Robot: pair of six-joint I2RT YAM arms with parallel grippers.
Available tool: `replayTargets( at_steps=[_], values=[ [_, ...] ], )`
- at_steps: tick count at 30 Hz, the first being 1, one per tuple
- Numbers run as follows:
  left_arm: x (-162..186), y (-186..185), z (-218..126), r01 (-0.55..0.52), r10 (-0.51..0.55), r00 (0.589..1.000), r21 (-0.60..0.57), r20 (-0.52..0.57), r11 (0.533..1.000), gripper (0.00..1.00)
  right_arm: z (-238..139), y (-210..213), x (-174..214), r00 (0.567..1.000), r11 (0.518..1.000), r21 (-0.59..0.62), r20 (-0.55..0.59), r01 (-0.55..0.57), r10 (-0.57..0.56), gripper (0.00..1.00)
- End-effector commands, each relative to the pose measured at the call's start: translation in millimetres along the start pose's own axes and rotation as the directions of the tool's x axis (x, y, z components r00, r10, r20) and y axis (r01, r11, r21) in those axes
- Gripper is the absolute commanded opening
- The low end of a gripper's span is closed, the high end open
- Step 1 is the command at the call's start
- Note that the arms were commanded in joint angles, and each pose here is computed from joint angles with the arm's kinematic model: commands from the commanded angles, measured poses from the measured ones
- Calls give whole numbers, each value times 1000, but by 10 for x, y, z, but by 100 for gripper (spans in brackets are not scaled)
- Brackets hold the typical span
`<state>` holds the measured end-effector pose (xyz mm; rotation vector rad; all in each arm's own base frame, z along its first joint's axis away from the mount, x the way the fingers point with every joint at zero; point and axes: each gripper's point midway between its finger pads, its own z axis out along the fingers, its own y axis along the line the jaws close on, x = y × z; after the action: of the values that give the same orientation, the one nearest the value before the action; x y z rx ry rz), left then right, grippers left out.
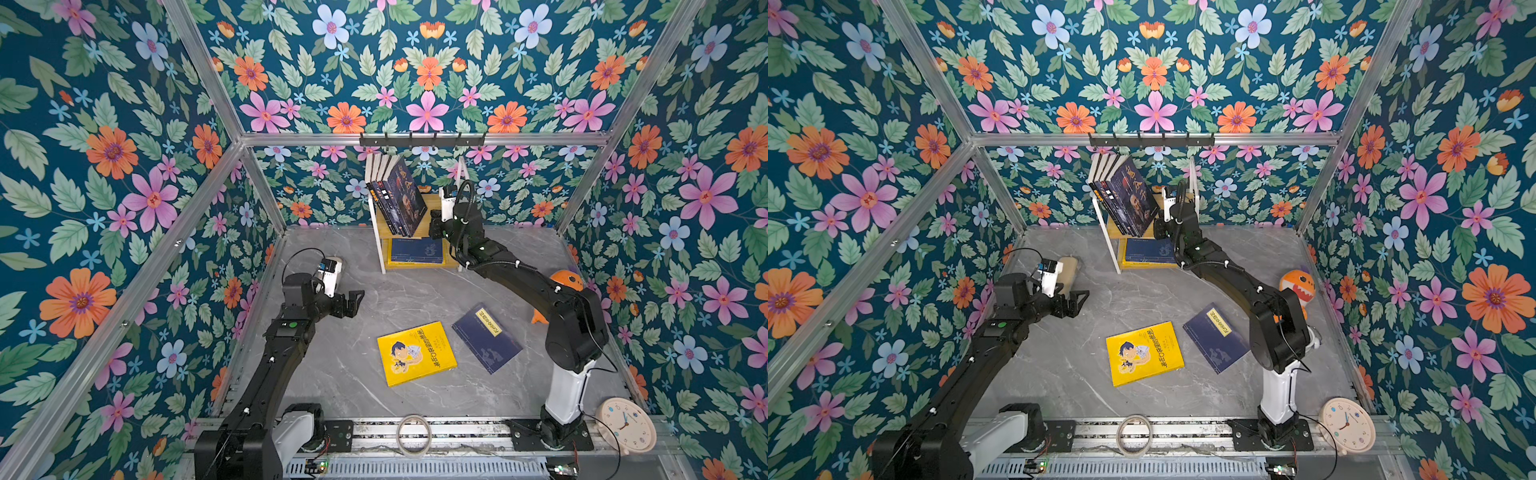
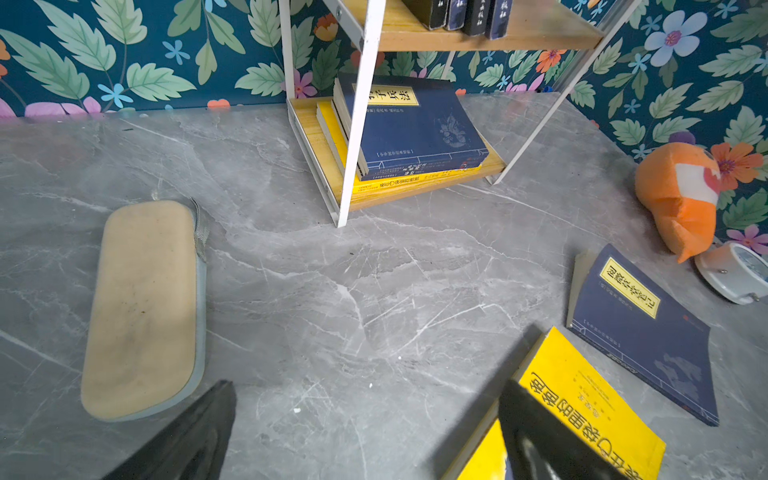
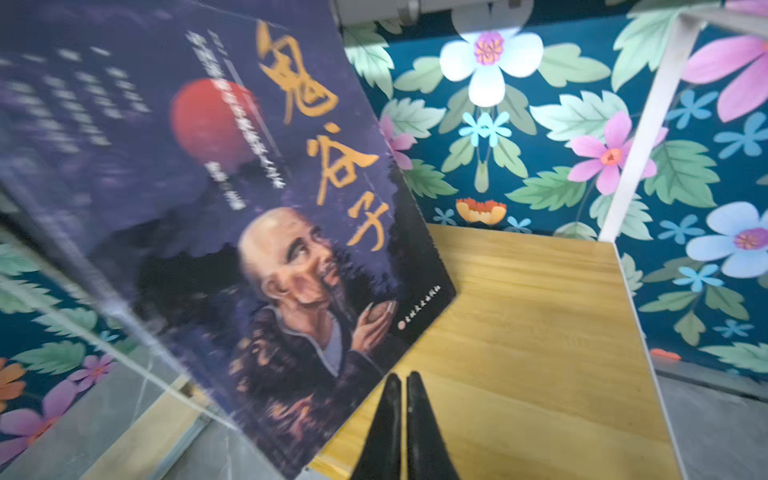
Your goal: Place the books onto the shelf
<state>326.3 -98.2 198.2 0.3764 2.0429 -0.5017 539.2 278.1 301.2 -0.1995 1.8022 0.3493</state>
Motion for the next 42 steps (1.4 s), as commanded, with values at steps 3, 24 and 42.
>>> replayTargets(
  at_steps=[3, 24, 42],
  values=[
    [-68, -23, -35, -21, 21, 999, 3, 27, 1000, 100, 286, -227, 215, 990, 987, 156, -143, 41, -19, 0],
    [-88, -48, -21, -23, 22, 1000, 9, 21, 1000, 100, 1049, 128, 684, 968, 996, -64, -247, -69, 52, 0],
    [-75, -43, 4, -13, 13, 1000, 10, 13, 1000, 100, 856, -81, 350, 975, 997, 60, -213, -52, 63, 0]
  ],
)
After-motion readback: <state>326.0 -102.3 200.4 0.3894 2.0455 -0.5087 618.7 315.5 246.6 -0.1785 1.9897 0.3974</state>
